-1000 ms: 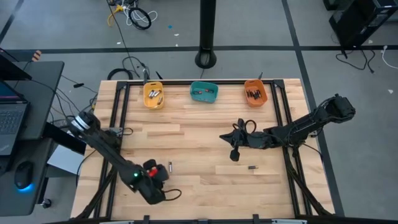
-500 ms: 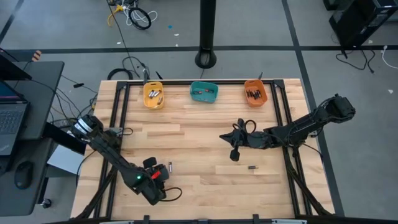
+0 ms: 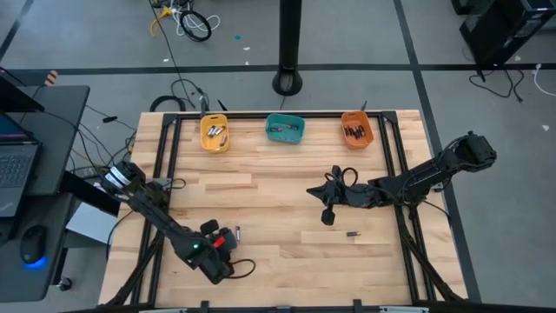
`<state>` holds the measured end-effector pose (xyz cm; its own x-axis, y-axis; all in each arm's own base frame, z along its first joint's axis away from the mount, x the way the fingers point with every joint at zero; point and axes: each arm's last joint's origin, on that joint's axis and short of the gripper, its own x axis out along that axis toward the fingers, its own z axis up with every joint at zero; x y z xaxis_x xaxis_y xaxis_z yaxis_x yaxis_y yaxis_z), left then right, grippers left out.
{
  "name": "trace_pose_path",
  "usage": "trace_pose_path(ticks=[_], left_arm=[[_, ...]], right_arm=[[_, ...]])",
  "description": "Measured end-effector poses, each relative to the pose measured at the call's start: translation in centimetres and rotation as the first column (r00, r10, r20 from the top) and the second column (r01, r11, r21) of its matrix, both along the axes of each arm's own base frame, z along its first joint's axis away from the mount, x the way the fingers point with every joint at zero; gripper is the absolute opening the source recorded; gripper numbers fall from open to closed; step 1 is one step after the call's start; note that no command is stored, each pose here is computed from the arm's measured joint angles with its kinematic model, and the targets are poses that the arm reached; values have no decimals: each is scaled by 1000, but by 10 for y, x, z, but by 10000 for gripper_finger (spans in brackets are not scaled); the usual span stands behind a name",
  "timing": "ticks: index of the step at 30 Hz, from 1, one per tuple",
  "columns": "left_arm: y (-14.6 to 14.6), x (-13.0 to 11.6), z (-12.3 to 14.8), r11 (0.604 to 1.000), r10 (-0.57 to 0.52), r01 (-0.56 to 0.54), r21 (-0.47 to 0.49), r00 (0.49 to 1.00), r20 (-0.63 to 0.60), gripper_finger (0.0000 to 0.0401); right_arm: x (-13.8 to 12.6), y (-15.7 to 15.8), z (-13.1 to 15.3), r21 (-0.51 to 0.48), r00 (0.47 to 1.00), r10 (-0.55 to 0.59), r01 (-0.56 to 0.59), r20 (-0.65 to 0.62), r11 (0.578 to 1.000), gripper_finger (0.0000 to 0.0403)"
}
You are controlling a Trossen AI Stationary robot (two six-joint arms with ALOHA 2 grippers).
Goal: Sort batteries
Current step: Put the red battery into the green bin
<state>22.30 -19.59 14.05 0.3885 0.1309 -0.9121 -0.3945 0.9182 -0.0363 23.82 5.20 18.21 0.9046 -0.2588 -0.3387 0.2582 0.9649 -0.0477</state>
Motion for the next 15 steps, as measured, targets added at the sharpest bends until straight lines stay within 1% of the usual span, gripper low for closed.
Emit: trace_pose_path(ticks=[3,6,9,13,15], left_arm=[[0,2,-4,1000,-5,5,2,1000,-18,110],[-1,4,-10,999,-40,40,14,998,-39,76],[-1,4,-11,999,-45,46,18,998,-48,51],[-3,8,5,997,-66,69,40,996,-65,49],[-4,14,22,994,-87,91,54,994,-58,49]], right_arm=[[0,0,0,0,1000,0,0,0,1000,10],[0,0,0,0,1000,0,0,0,1000,17],[0,0,0,0,1000,0,0,-2,1000,18],[0,0,0,-1,1000,0,0,-2,1000,9],[0,0,0,-1,1000,1,-1,-2,1000,9]])
